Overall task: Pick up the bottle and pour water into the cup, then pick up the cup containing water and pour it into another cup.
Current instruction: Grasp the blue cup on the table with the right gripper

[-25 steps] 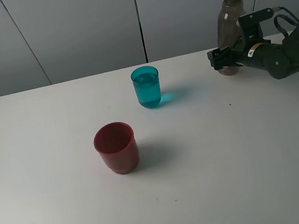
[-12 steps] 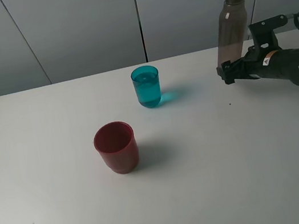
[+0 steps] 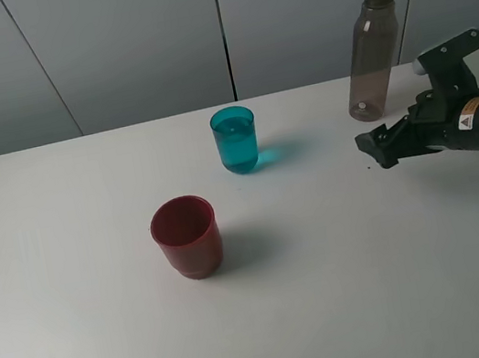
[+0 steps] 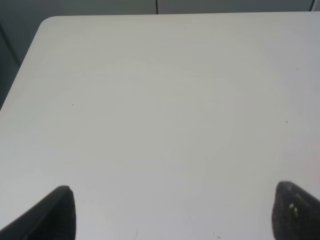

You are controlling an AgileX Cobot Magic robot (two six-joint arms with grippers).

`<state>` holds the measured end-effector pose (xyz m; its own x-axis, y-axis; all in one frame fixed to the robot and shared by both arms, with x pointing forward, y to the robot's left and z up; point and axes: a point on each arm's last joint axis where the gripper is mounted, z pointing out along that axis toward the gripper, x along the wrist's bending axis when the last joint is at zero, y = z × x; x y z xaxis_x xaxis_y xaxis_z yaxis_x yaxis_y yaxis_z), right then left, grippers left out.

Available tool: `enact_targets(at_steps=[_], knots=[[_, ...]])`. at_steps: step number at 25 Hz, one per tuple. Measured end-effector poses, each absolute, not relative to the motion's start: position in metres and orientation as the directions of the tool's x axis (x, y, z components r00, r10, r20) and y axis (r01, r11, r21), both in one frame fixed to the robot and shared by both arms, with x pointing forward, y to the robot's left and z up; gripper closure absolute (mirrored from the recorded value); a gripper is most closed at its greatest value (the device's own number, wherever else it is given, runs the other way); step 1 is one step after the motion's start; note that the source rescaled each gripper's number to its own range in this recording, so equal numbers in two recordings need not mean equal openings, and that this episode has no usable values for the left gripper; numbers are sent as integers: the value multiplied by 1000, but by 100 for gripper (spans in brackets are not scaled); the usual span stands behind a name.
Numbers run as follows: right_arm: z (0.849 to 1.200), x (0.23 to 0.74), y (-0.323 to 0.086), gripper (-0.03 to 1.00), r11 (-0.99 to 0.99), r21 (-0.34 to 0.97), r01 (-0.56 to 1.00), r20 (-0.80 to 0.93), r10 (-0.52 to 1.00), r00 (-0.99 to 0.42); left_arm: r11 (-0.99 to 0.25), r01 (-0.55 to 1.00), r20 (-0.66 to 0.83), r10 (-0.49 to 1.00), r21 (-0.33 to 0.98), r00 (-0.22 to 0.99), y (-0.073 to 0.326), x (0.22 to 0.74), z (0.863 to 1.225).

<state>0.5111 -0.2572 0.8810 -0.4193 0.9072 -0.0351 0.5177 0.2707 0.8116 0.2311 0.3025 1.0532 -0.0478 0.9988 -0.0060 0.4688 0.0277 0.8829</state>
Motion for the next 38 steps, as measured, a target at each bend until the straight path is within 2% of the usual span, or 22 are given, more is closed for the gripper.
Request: enact_targets(at_steps=[3, 9, 27, 38], knots=[[881, 505, -238, -3, 342, 811, 475, -45, 845, -532, 28, 469, -6, 999, 883, -48, 303, 231, 1053], [889, 507, -209, -3, 344, 863, 370, -49, 787, -615, 28, 469, -6, 999, 883, -48, 303, 231, 1053], [844, 568, -144, -3, 387, 872, 300, -53, 683, -729, 26, 469, -4, 999, 883, -47, 303, 231, 1053], [834, 586, -130, -3, 383, 882, 276, -60, 671, -739, 26, 469, -4, 999, 883, -47, 303, 231, 1053]])
